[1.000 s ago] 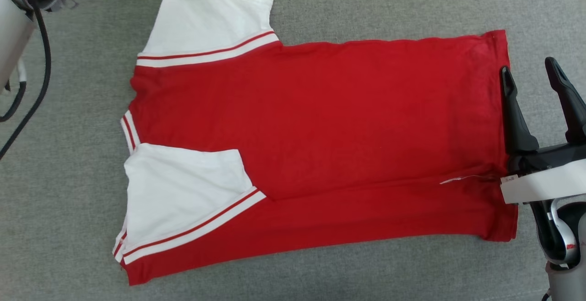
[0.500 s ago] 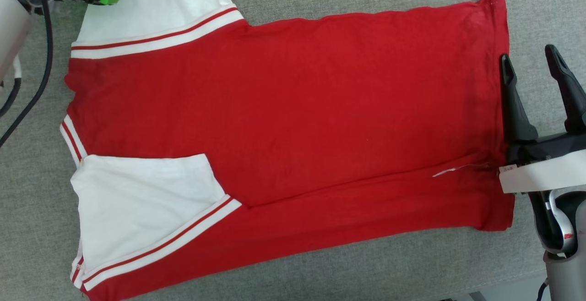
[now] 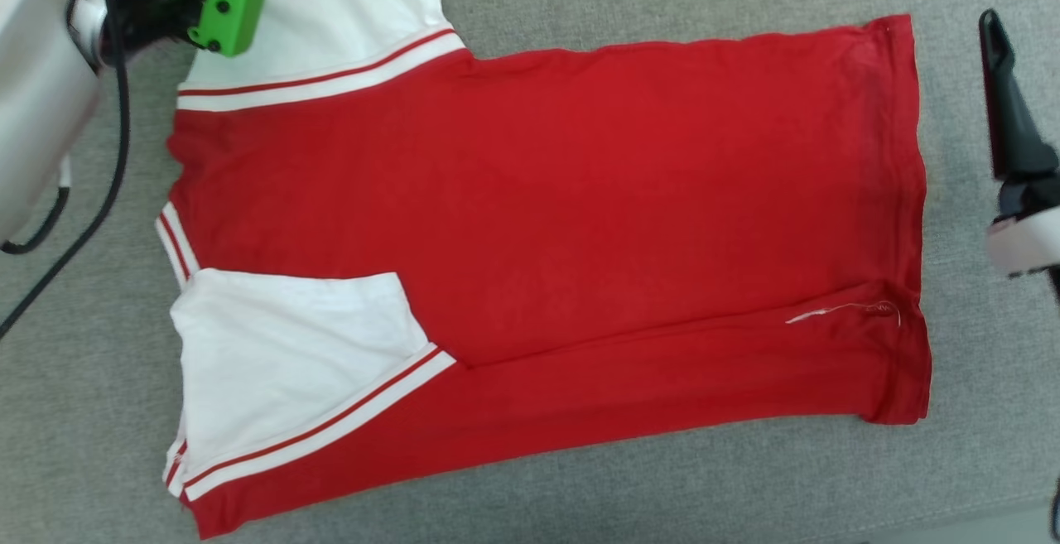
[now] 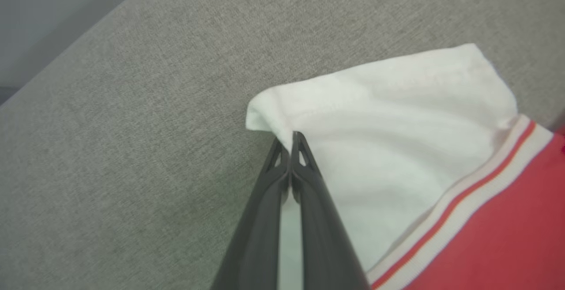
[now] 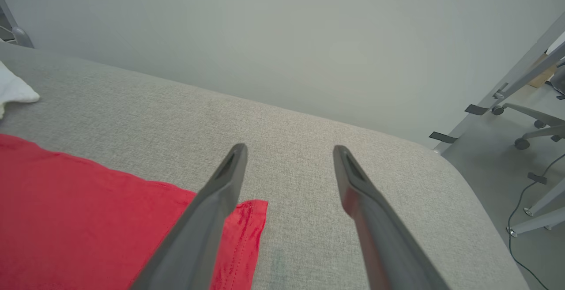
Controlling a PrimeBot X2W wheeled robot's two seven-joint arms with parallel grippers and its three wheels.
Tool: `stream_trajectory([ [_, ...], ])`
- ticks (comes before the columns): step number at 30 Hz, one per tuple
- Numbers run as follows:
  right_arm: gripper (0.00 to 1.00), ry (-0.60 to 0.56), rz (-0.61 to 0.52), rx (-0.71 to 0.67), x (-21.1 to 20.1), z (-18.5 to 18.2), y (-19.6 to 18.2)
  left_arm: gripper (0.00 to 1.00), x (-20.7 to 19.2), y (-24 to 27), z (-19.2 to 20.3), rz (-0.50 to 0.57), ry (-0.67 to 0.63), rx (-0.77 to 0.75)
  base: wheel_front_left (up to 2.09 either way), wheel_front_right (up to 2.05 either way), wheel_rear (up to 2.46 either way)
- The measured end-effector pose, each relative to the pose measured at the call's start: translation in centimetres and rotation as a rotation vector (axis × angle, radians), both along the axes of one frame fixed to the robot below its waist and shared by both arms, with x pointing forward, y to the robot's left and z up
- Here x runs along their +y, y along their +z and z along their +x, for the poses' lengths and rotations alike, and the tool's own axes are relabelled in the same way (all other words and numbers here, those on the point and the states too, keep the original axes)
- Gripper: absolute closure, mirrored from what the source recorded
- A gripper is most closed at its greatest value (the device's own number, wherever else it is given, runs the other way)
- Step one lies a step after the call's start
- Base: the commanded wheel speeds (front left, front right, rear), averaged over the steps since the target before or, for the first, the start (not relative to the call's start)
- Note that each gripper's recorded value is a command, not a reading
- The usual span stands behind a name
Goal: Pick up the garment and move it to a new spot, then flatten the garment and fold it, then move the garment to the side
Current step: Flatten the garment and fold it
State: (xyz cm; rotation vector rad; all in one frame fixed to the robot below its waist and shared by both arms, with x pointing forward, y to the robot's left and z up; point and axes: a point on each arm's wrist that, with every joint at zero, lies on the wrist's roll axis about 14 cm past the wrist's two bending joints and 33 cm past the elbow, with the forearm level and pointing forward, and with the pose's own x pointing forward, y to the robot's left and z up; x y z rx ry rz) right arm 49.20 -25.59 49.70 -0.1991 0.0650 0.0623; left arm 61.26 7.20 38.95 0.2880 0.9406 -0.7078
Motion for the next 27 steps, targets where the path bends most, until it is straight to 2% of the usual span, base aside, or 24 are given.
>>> stream_trajectory([
  [4, 0.0, 0.056, -0.076, 0.074, 0.0, 1.4, 1.7, 1.0, -0.5, 2.1, -0.8, -0.039, -0.022, -0.065, 0.0, 0.0, 0.0],
  [8, 0.0, 0.1, -0.12, 0.236, 0.1, 2.3, 1.6, 1.0, -0.5, 4.0, -1.6, -0.067, -0.037, -0.13, 0.0, 0.0, 0.0],
  [13, 0.0, 0.129, -0.109, 0.564, 0.2, 1.9, -1.9, 1.0, 0.0, 5.8, -2.5, -0.074, -0.053, -0.194, 0.0, 0.0, 0.0],
  [16, 0.0, 0.134, -0.096, 0.708, 0.3, 1.7, -3.5, 1.0, 0.1, 6.6, -2.9, -0.085, -0.059, -0.219, 0.0, 0.0, 0.0],
  [20, 0.0, 0.122, -0.076, 0.851, 0.2, 1.8, -5.5, 1.0, 0.2, 7.0, -3.4, -0.09, -0.069, -0.239, 0.0, 0.0, 0.0],
  [27, 0.0, 0.11, -0.009, 0.964, 1.3, 2.7, -9.1, 1.0, 0.8, 6.1, -3.7, -0.085, -0.071, -0.238, 0.0, 0.0, 0.0],
])
